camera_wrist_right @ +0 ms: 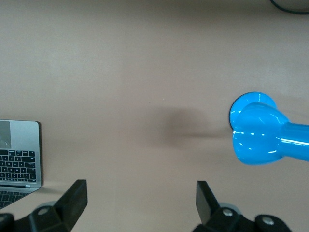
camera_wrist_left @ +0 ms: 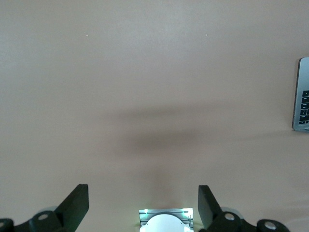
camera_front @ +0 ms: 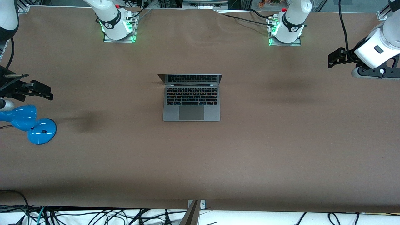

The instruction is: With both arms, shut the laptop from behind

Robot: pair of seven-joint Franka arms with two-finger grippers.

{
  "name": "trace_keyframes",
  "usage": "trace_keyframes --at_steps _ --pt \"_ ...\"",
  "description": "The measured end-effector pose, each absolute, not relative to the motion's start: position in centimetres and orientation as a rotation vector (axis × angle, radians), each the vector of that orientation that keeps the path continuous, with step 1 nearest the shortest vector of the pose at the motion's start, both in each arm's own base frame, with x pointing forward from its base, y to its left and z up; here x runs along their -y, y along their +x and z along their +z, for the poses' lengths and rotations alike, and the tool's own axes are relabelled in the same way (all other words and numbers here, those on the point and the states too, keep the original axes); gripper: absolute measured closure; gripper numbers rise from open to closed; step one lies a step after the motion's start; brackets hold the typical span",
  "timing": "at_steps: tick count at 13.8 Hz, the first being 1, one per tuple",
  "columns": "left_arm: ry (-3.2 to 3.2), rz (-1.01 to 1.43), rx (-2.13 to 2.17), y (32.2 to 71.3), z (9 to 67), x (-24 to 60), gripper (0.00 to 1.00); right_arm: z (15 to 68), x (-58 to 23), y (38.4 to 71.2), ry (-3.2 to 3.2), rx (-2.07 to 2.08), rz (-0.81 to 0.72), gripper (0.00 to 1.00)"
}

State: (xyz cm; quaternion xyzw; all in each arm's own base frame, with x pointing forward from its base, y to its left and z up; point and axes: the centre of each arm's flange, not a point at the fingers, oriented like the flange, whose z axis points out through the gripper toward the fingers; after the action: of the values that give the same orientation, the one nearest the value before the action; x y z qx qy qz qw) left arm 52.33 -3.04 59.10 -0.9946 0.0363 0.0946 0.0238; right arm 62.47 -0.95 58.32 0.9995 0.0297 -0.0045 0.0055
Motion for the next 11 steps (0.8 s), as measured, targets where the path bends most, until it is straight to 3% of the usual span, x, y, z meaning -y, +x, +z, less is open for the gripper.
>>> trace_keyframes --at_steps 11 --pt "-3.077 0.311 -0.114 52.67 58.48 3.08 0.00 58.03 0.94 62.43 3.129 -0.093 -0.026 0.00"
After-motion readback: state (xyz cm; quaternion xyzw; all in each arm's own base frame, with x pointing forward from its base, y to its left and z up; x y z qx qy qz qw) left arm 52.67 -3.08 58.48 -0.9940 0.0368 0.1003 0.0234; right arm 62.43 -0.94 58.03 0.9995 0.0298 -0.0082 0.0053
